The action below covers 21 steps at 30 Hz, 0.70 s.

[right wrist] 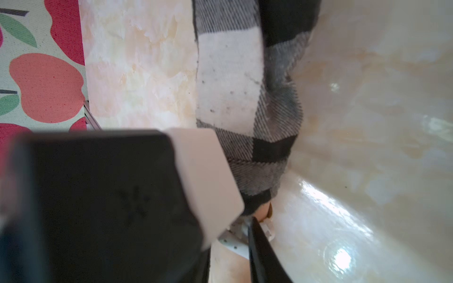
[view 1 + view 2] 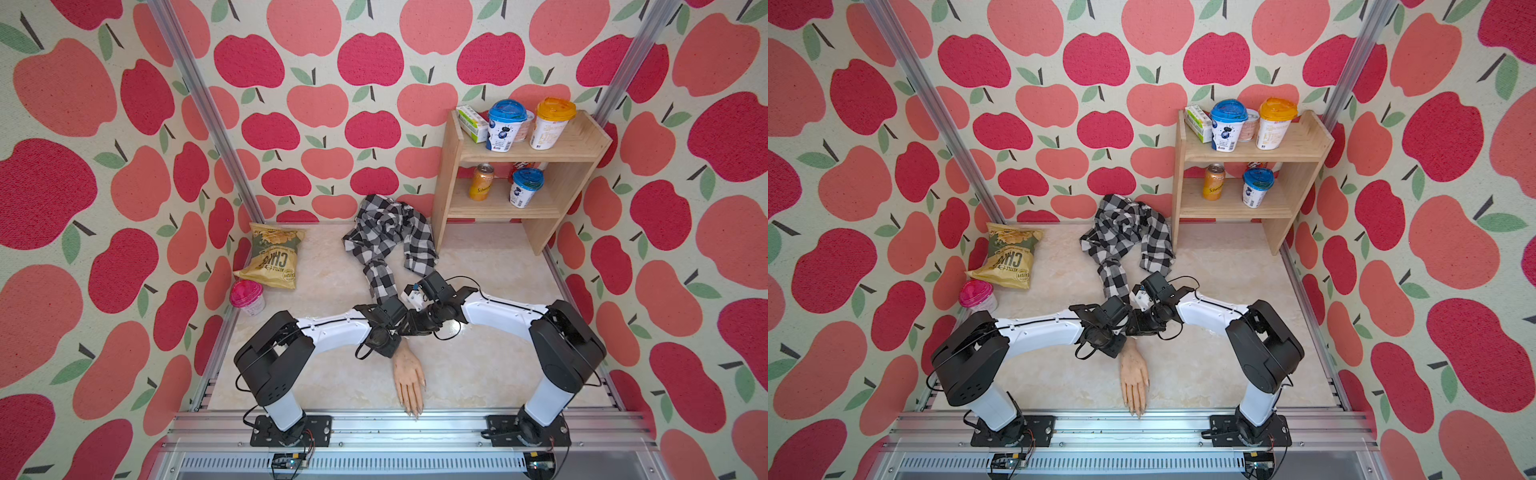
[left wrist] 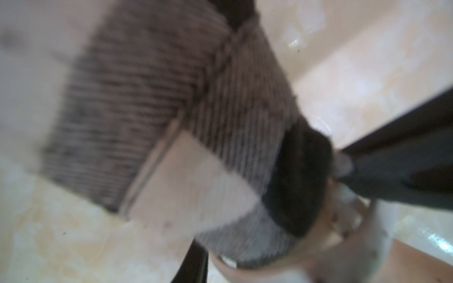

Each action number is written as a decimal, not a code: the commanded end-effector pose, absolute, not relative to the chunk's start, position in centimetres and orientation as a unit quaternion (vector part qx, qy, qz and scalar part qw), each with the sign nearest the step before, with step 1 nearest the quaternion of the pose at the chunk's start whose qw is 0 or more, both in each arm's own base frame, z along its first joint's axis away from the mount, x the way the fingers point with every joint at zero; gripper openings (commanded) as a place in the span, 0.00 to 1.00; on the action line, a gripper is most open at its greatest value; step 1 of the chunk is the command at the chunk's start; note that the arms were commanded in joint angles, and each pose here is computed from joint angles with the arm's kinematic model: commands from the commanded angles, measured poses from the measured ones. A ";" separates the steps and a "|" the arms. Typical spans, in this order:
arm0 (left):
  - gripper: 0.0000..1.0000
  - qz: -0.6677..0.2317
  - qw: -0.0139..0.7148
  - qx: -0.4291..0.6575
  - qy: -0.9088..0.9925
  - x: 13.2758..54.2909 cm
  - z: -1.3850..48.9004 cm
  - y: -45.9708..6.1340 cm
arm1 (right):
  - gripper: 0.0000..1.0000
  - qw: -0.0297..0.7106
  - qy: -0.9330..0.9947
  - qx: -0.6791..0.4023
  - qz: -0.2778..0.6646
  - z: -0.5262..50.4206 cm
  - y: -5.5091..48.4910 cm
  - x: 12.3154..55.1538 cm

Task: Take off the watch
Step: Untie the watch from the hand.

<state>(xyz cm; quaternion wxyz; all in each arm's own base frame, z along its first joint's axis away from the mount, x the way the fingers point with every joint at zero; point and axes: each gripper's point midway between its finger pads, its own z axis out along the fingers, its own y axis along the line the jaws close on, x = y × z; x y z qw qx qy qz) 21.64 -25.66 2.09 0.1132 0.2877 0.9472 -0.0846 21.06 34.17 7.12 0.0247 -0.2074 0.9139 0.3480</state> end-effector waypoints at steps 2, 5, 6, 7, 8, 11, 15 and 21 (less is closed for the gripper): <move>0.24 -0.141 0.113 0.297 0.937 19.9 3.4 -27.1 | 0.28 0.028 0.894 -0.216 0.391 8.7 35.9 20.7; 0.25 -0.147 0.113 0.282 0.941 19.7 4.0 -26.2 | 0.29 0.029 0.895 -0.209 0.393 8.7 35.8 21.1; 0.25 -0.148 0.114 0.281 0.941 19.7 4.3 -26.1 | 0.29 0.030 0.895 -0.207 0.393 8.8 35.7 21.2; 0.29 -0.148 0.114 0.281 0.941 19.6 4.7 -26.0 | 0.29 0.031 0.896 -0.207 0.392 8.8 35.5 21.2; 0.35 -0.144 0.118 0.282 0.941 19.6 5.1 -25.9 | 0.29 0.035 0.899 -0.205 0.385 8.9 35.1 21.4; 0.49 -0.139 0.150 0.285 0.936 20.3 7.2 -25.9 | 0.29 0.050 0.906 -0.196 0.373 9.4 33.5 22.1; 0.52 -0.129 0.183 0.300 0.927 21.7 9.1 -26.3 | 0.29 0.051 0.917 -0.160 0.363 8.9 30.8 23.1; 0.28 -0.107 0.192 0.307 0.926 24.3 8.5 -27.2 | 0.33 0.017 0.919 -0.112 0.379 6.9 29.6 22.4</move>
